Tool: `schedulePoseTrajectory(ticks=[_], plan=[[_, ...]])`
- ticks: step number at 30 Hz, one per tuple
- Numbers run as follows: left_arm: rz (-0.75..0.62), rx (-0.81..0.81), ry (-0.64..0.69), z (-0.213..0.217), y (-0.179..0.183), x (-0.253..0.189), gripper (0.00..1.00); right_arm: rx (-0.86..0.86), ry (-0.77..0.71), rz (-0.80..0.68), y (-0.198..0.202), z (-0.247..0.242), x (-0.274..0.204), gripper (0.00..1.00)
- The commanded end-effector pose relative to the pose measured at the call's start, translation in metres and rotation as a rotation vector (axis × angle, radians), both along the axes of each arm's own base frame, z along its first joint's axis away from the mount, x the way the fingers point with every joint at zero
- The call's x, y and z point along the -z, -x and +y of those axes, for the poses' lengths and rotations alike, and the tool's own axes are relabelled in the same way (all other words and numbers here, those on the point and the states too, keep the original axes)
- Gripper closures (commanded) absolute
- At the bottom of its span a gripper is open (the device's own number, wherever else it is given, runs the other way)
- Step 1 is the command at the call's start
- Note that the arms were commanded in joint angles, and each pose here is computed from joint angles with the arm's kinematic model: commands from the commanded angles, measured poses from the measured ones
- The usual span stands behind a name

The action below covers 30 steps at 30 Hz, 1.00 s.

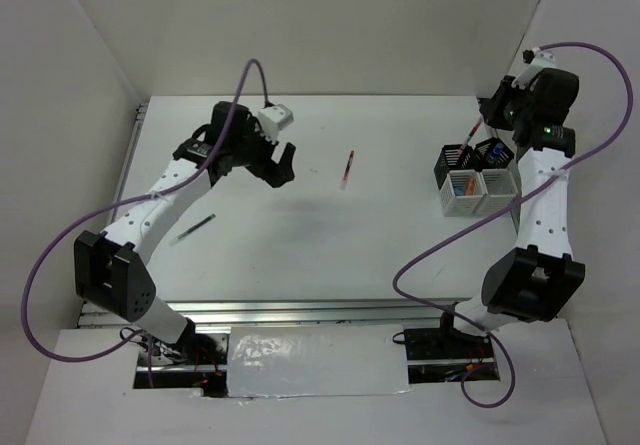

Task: Sort the stationery into containers
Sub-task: Place the pen in the storage box.

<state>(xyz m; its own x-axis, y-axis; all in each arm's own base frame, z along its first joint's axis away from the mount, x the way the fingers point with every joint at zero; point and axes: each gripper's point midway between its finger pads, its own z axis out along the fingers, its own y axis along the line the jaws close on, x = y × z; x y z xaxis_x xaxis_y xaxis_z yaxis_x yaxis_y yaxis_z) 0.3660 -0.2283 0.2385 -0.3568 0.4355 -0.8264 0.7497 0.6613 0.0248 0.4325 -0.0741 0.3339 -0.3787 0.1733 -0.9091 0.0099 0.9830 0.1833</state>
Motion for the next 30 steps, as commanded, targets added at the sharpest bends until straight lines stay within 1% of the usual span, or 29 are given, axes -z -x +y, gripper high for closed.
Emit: schedulePoseTrajectory(ticks=[1,4,6,10,11,13,15,18,20,21,22,24,25,27,28,29,30], plan=[[0.264,-0.019,0.309,-0.009,0.024,-0.007,0.01,0.115,0.043,-0.194,-0.020,-0.019,-0.028,1.00],[0.198,-0.068,0.328,-0.006,0.014,-0.013,0.01,0.175,0.064,-0.189,-0.031,-0.029,-0.016,1.00],[0.173,-0.094,0.300,-0.005,0.011,-0.011,0.01,0.238,0.073,-0.184,-0.036,-0.039,-0.012,1.00],[0.164,-0.100,0.269,-0.005,0.008,-0.006,0.01,0.268,0.087,-0.170,-0.051,-0.043,0.004,0.99],[0.168,-0.084,0.242,-0.005,0.011,-0.002,0.01,0.279,0.095,-0.169,-0.053,-0.044,0.008,0.98],[0.136,-0.084,0.206,-0.006,0.010,-0.002,0.01,0.271,0.102,-0.178,-0.059,-0.039,0.015,0.96],[0.078,-0.113,0.179,0.001,0.006,-0.005,0.01,0.283,0.113,-0.153,-0.062,-0.039,0.024,0.95],[-0.009,-0.173,0.144,0.012,-0.003,-0.009,0.01,0.278,0.104,-0.091,-0.067,-0.035,0.040,0.95],[-0.038,-0.210,0.135,0.019,-0.009,-0.011,0.01,0.286,0.101,-0.063,-0.069,-0.034,0.049,0.93],[-0.087,-0.314,0.112,0.032,-0.021,-0.014,0.01,0.288,0.103,-0.055,-0.070,-0.033,0.052,0.91],[-0.089,-0.354,0.107,0.033,-0.024,-0.014,0.01,0.307,0.107,-0.044,-0.069,-0.035,0.056,0.87],[-0.097,-0.412,0.074,0.040,-0.033,-0.012,0.01,0.312,0.119,-0.021,-0.071,-0.033,0.064,0.84],[-0.090,-0.418,0.071,0.040,-0.034,-0.011,0.01,0.317,0.126,-0.009,-0.070,-0.033,0.067,0.76],[-0.090,-0.409,0.076,0.038,-0.039,-0.010,0.01,0.312,0.135,0.022,-0.071,-0.030,0.076,0.73],[-0.098,-0.398,0.080,0.034,-0.041,-0.011,0.01,0.311,0.137,0.029,-0.071,-0.029,0.078,0.69],[-0.111,-0.380,0.078,0.032,-0.042,-0.013,0.01,0.302,0.138,0.038,-0.070,-0.026,0.082,0.64],[-0.146,-0.347,0.075,0.025,-0.044,-0.019,0.01,0.301,0.135,0.040,-0.069,-0.025,0.083,0.50]])
